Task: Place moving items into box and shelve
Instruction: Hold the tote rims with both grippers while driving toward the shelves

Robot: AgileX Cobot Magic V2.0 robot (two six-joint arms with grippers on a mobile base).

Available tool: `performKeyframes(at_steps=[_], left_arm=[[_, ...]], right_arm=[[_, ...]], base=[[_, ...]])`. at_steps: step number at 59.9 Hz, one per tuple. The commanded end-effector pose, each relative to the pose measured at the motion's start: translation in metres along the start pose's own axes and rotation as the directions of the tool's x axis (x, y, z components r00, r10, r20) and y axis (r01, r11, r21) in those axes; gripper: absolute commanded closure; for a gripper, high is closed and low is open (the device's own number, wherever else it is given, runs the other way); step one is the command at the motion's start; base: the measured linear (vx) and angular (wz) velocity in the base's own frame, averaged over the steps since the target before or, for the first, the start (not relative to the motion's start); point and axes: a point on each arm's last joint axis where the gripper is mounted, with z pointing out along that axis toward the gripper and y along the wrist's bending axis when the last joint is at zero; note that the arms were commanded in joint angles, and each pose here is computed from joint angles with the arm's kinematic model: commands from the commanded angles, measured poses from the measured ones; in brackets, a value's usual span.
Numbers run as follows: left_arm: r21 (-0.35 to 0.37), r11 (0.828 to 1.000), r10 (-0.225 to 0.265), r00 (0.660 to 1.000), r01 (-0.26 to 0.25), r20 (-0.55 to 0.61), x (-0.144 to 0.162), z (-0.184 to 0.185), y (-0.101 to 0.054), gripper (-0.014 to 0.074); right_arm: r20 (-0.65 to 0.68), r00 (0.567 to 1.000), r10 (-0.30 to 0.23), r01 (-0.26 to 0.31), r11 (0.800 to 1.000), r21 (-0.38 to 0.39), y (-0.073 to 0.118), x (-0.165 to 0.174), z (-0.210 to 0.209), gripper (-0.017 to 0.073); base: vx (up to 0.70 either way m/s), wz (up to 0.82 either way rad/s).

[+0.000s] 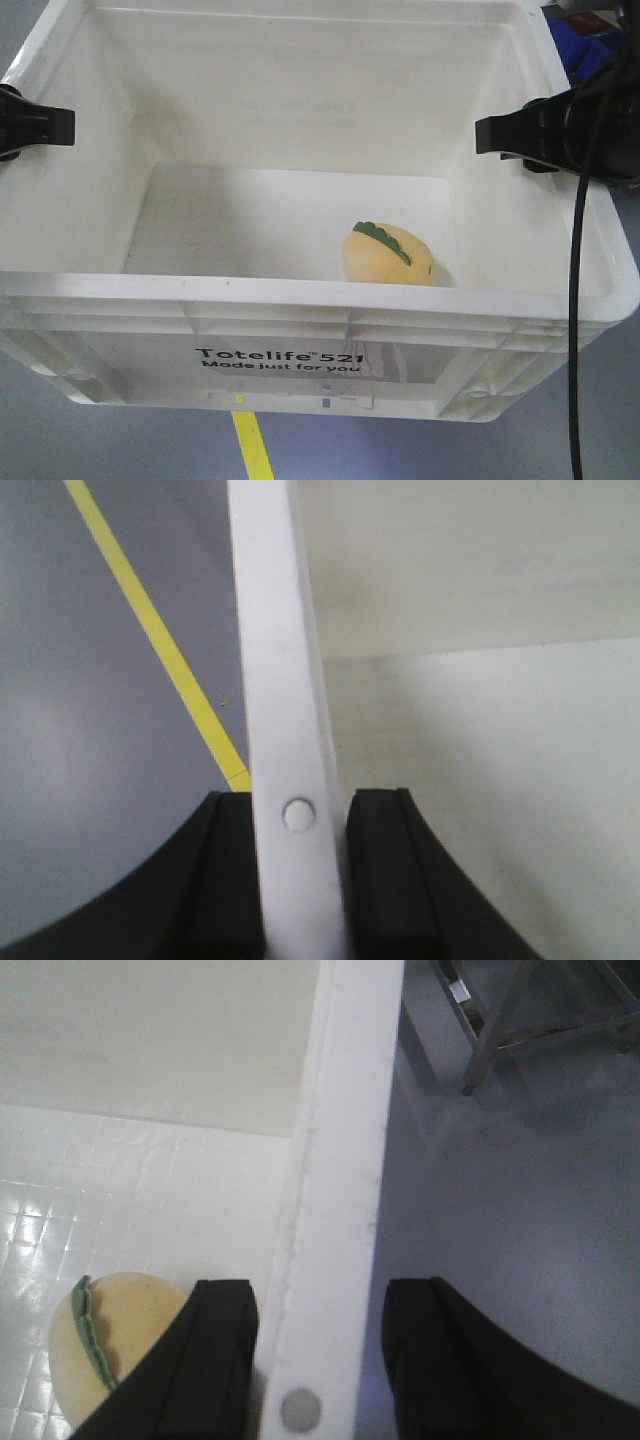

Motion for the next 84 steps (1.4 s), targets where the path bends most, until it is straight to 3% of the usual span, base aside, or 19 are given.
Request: performKeyframes(at_steps=[1,84], left_arm=[[0.032,0.999,0.011,0.977,-0.019,0.215,-0.0205,-0.0234,-0.0005,0.0454],[0.032,0.999,0.011,0.977,-0.019,0.215,-0.0205,-0.0234,-0.0005,0.0454]], right_arm=[[0.153,0.988,0.009,-0.013,1.0,0.022,-0.0088,-0.0167,-0.0177,0.0412],[0.153,0.988,0.009,-0.013,1.0,0.022,-0.0088,-0.0167,-0.0177,0.0412]], base=[[0.12,-0.48],[0.13,-0.5]])
